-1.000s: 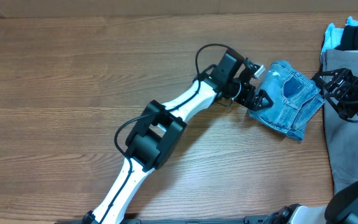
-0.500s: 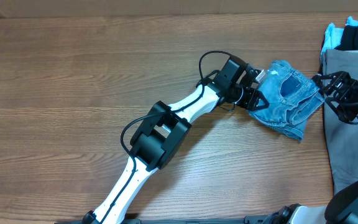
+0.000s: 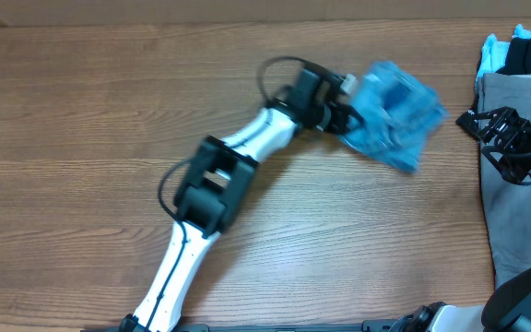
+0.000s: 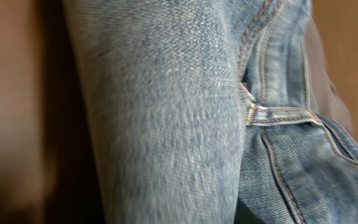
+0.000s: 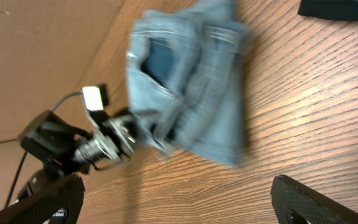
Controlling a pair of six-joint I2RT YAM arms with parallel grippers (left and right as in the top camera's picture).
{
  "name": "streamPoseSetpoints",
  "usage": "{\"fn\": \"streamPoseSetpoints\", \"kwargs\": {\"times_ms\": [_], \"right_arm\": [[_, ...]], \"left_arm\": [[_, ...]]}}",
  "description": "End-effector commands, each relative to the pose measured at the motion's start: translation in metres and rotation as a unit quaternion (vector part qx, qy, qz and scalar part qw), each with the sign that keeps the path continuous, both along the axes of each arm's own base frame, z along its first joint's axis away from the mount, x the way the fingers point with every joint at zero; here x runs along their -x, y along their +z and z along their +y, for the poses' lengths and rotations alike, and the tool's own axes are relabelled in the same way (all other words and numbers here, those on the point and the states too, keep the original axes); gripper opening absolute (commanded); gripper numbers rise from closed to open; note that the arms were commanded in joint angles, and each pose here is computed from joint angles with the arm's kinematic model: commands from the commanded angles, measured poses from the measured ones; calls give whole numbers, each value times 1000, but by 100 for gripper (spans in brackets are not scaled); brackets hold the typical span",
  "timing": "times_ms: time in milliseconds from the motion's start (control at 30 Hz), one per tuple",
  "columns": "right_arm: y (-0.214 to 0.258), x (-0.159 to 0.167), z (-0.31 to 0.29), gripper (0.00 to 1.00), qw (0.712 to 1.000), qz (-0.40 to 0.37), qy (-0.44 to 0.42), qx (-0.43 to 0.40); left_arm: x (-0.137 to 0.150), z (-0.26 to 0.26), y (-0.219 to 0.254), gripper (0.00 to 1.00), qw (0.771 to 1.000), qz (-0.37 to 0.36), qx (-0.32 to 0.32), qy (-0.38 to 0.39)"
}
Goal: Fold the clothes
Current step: 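Lift the jeans with the left gripper and carry them to the top-left corner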
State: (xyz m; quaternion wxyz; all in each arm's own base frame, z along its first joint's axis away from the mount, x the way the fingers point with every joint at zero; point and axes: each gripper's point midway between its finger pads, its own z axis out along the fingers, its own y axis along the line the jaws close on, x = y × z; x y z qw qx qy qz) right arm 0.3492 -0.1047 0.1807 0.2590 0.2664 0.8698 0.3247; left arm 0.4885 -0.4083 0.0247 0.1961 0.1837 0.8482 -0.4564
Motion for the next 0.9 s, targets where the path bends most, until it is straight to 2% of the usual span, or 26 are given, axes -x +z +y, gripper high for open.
{"fn": "streamPoseSetpoints", "kwargs": {"times_ms": [0, 133, 200, 267, 333, 500, 667, 733, 867], "right_arm": [[2, 0, -4, 100, 1000, -3, 0, 19], [2, 0, -4, 100, 1000, -2, 0, 19], [2, 0, -4, 100, 1000, -2, 0, 19], [3, -1, -5, 100, 1000, -4, 0, 20], [3, -1, -5, 100, 1000, -5, 0, 22], [4, -3, -6, 100, 1000, -10, -1, 25], [4, -3, -6, 100, 1000, -9, -1, 25], [4, -3, -6, 100, 1000, -9, -1, 24], [3, -2, -6, 100, 1000, -8, -1, 23]], "left_arm": [[-78, 107, -20, 33, 990, -9, -41, 134], [-114, 194, -22, 29, 976, 14, -38, 215], [-127, 244, -24, 31, 966, 23, -40, 254], [-132, 289, -29, 34, 956, 38, -45, 286], [-132, 338, -36, 33, 944, 63, -49, 322], [-114, 441, -51, 28, 911, 117, -59, 390], [-84, 537, -61, 32, 883, 144, -71, 442], [-66, 585, -64, 32, 861, 159, -65, 478], [-41, 649, -64, 36, 832, 161, -56, 527]]}}
